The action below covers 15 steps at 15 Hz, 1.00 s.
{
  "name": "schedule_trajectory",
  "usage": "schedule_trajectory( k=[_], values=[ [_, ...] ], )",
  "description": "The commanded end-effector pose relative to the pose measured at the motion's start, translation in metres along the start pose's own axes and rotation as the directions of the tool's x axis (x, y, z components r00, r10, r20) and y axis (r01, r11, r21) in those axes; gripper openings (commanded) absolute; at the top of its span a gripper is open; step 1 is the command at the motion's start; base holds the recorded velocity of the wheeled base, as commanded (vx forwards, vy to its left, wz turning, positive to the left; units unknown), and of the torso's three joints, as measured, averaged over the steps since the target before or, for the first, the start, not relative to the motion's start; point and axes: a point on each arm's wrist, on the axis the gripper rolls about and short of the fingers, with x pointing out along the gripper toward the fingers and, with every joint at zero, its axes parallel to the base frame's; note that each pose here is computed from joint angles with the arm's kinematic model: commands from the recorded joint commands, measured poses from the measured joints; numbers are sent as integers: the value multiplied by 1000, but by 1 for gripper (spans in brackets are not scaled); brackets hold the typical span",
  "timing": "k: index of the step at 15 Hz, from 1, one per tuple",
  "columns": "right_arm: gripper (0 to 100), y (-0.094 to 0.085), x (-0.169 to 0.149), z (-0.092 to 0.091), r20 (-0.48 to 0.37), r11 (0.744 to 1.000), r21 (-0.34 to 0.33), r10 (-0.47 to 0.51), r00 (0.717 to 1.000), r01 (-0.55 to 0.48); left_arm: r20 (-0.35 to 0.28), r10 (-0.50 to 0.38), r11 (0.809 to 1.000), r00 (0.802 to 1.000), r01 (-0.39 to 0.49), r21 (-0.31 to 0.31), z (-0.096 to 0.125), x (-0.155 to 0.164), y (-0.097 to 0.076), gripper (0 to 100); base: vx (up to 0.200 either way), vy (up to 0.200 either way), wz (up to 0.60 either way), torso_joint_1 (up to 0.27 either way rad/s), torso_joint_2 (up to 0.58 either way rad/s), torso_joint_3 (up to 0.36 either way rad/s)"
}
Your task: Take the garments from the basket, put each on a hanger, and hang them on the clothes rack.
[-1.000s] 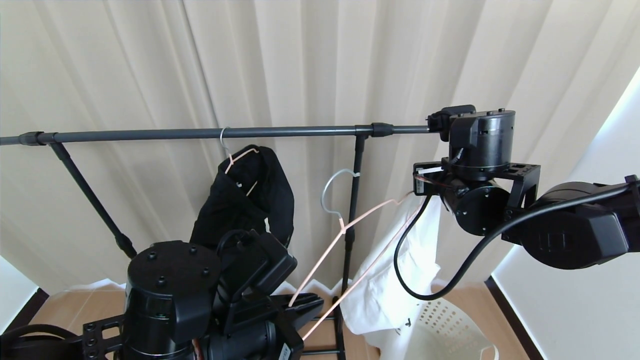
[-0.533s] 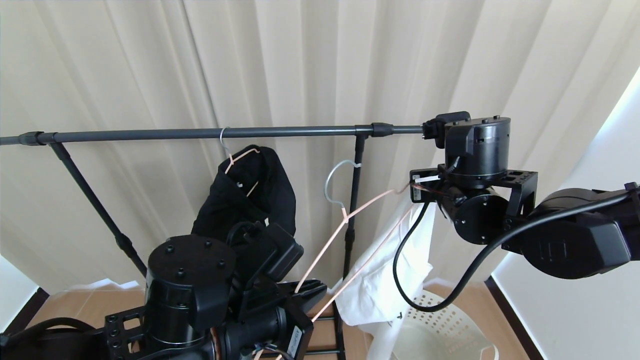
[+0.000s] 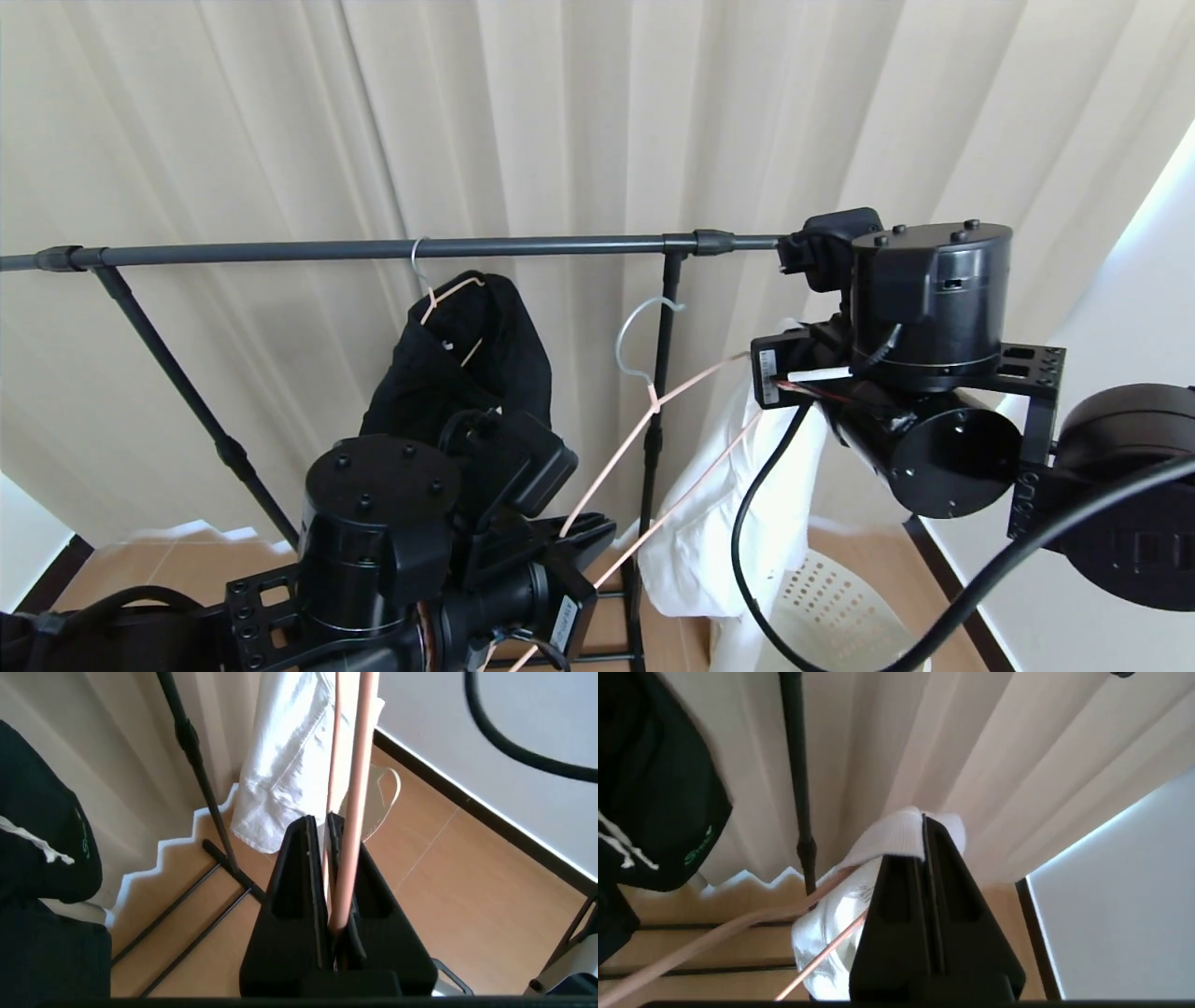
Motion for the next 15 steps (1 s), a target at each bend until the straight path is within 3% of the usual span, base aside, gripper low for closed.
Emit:
schedule_trajectory(
  k=[1, 9, 12, 14, 15],
  values=[
    [0, -1, -25, 8, 34, 998, 8, 58, 998, -58, -6, 1, 1000, 1000, -1, 0, -1, 1, 0, 0, 0, 0, 0, 0, 0, 0],
    [0, 25, -70, -5, 32, 961, -47, 274, 961, -272, 9, 1, 1000, 1000, -1, 4, -1, 0, 0, 0, 0, 0, 0, 0, 0, 0],
    [0, 29, -79, -7, 32, 938, -49, 345, 938, -343, 8, -1, 1000, 1000, 1, 5, -2, 0, 0, 0, 0, 0, 0, 0, 0, 0],
    [0, 31, -90, -4, 43, 917, -17, 399, 916, -399, 8, -1, 1000, 1000, 1, 5, -2, 0, 0, 0, 0, 0, 0, 0, 0, 0],
    [0, 29, -97, -2, 51, 896, -7, 444, 895, -444, 6, -1, 1000, 1000, 1, 5, -2, -1, 0, 0, 0, 0, 0, 0, 0, 0]
  ],
)
